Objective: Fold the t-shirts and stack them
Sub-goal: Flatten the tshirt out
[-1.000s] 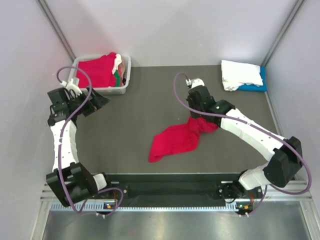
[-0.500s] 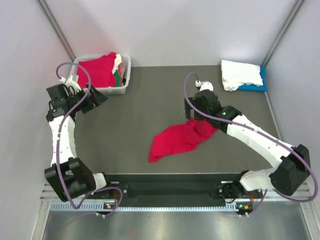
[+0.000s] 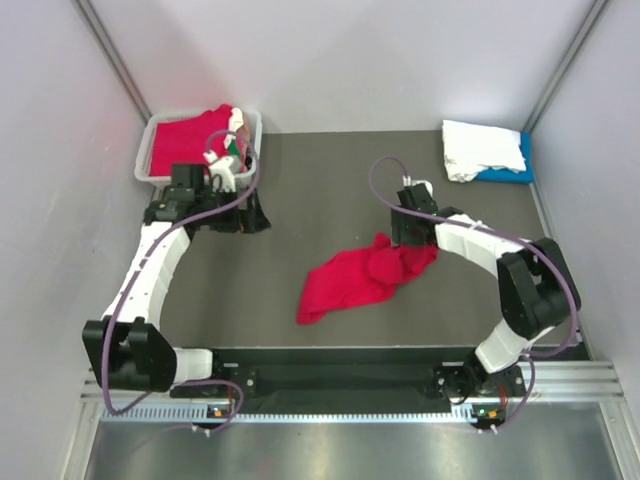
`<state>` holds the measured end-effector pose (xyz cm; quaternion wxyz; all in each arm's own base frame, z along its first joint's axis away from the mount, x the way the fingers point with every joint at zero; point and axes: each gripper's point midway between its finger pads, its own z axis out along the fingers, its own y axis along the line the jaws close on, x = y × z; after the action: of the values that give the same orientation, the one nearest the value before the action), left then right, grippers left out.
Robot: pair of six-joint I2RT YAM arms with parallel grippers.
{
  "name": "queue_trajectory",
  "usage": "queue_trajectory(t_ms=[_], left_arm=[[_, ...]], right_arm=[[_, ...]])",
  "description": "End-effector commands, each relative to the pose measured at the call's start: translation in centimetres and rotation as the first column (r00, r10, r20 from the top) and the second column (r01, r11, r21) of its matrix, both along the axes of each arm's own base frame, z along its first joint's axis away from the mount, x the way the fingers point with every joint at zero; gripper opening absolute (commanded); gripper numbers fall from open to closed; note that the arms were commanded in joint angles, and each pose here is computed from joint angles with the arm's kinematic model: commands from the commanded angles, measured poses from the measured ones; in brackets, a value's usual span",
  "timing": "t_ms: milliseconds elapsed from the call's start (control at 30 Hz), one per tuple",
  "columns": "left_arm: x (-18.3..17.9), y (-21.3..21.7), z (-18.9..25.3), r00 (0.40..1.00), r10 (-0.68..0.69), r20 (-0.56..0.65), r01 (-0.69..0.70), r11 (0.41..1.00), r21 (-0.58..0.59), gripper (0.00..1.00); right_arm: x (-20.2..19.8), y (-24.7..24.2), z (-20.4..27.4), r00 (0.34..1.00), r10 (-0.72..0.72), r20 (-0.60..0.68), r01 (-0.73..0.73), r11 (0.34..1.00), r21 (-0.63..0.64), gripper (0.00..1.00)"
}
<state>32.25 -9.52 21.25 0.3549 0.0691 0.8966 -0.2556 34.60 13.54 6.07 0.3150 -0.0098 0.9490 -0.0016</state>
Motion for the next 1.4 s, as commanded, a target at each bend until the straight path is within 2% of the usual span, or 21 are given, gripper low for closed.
queue_trajectory(t_ms=[0, 33, 67, 200, 233, 300, 333, 367, 400, 433, 500, 567, 600, 633, 700, 800, 967, 1100, 1133, 1233, 1367], left_arm=[[-2.4, -2.4, -3.5, 0.987, -0.135, -0.086, 0.146, 0.98, 0.137, 0.98], [-2.6, -2.6, -3.6, 0.986, -0.14, -0.085, 0.151, 0.978, 0.144, 0.98], [-2.8, -2.8, -3.7, 0.985, -0.149, -0.086, 0.161, 0.976, 0.147, 0.98], [-3.0, -3.4, -4.0, 0.981, -0.163, -0.104, 0.178, 0.972, 0.152, 0.98], [-2.9, -3.5, -4.1, 0.98, -0.166, -0.113, 0.182, 0.971, 0.152, 0.98], [-2.6, -3.5, -3.9, 0.98, -0.164, -0.111, 0.181, 0.971, 0.158, 0.98], [-2.5, -3.5, -4.1, 0.979, -0.162, -0.12, 0.18, 0.97, 0.161, 0.98], [-2.3, -3.4, -4.1, 0.981, -0.157, -0.119, 0.175, 0.97, 0.167, 0.98], [-2.1, -3.4, -3.9, 0.981, -0.157, -0.113, 0.175, 0.97, 0.17, 0.98], [-2.0, -3.4, -3.8, 0.982, -0.155, -0.111, 0.173, 0.97, 0.171, 0.98], [-1.7, -3.5, -3.3, 0.984, -0.153, -0.095, 0.167, 0.971, 0.17, 0.98], [-1.4, -3.4, -2.7, 0.986, -0.144, -0.079, 0.155, 0.973, 0.172, 0.98], [-1.1, -3.4, -2.1, 0.988, -0.137, -0.064, 0.146, 0.974, 0.175, 0.98], [-1.0, -3.4, -1.8, 0.989, -0.135, -0.054, 0.143, 0.974, 0.174, 0.98], [-0.9, -3.4, -1.2, 0.989, -0.138, -0.042, 0.143, 0.976, 0.163, 0.98], [-0.7, -3.0, -0.9, 0.993, -0.104, -0.06, 0.11, 0.988, 0.11, 0.98], [-0.1, -2.4, -0.3, 0.994, -0.085, -0.065, 0.089, 0.994, 0.068, 0.98], [0.7, -3.1, -0.4, 0.989, -0.116, -0.097, 0.12, 0.992, 0.043, 0.98], [0.4, -3.2, -0.9, 0.983, -0.124, -0.137, 0.129, 0.991, 0.033, 0.98], [0.3, -3.3, -0.5, 0.985, -0.125, -0.117, 0.13, 0.991, 0.033, 0.98], [-0.3, -2.9, -0.9, 0.99, -0.113, -0.086, 0.118, 0.992, 0.045, 0.98]], right_arm=[[2.8, 1.0, 1.3, 0.999, 0.027, 0.044, -0.03, 0.996, 0.078, 0.54], [2.6, 1.2, 2.0, 0.998, 0.033, 0.055, -0.038, 0.994, 0.1, 0.21], [1.9, 1.2, 1.9, 0.998, 0.034, 0.048, -0.04, 0.993, 0.113, 0.01], [-1.9, 1.1, 2.7, 0.999, 0.025, 0.032, -0.03, 0.985, 0.169, 0.0], [-2.9, 0.9, 4.3, 0.997, 0.024, 0.069, -0.036, 0.983, 0.18, 0.0], [-6.6, 0.7, 3.8, 0.999, 0.03, 0.037, -0.035, 0.987, 0.154, 0.0], [-7.9, 0.6, 5.8, 0.995, 0.024, 0.097, -0.042, 0.983, 0.181, 0.0], [-10.2, 1.0, 5.1, 0.995, 0.056, 0.077, -0.068, 0.983, 0.168, 0.0], [-11.4, 0.6, 5.2, 0.997, 0.011, 0.081, -0.026, 0.983, 0.18, 0.0], [-13.3, -0.2, 5.7, 0.997, 0.001, 0.079, -0.016, 0.982, 0.186, 0.1], [-15.7, -0.7, 4.4, 0.999, -0.021, 0.046, 0.011, 0.981, 0.193, 0.14], [-17.5, -0.7, 4.3, 0.999, -0.013, 0.038, 0.005, 0.979, 0.204, 0.23], [-17.7, -0.9, 4.3, 0.998, -0.05, 0.035, 0.041, 0.976, 0.213, 0.33], [-17.8, -0.9, 4.2, 0.998, -0.058, 0.023, 0.052, 0.977, 0.209, 0.6], [-16.9, 0.4, 5.5, 0.998, -0.04, 0.047, 0.027, 0.971, 0.238, 0.67], [-14.6, 1.7, 6.6, 0.995, -0.016, 0.094, -0.001, 0.984, 0.178, 1.0], [-9.6, 2.7, 9.5, 0.972, 0.03, 0.233, -0.039, 0.999, 0.031, 1.0], [-7.0, 4.0, 10.0, 0.968, 0.04, 0.248, -0.032, 0.999, -0.036, 1.0], [-6.9, 4.3, 10.2, 0.967, 0.042, 0.252, -0.036, 0.999, -0.027, 1.0], [-7.5, 4.8, 9.7, 0.97, 0.054, 0.237, -0.059, 0.998, 0.01, 0.99], [-8.9, 3.8, 8.4, 0.978, 0.031, 0.206, -0.039, 0.999, 0.034, 0.85]])
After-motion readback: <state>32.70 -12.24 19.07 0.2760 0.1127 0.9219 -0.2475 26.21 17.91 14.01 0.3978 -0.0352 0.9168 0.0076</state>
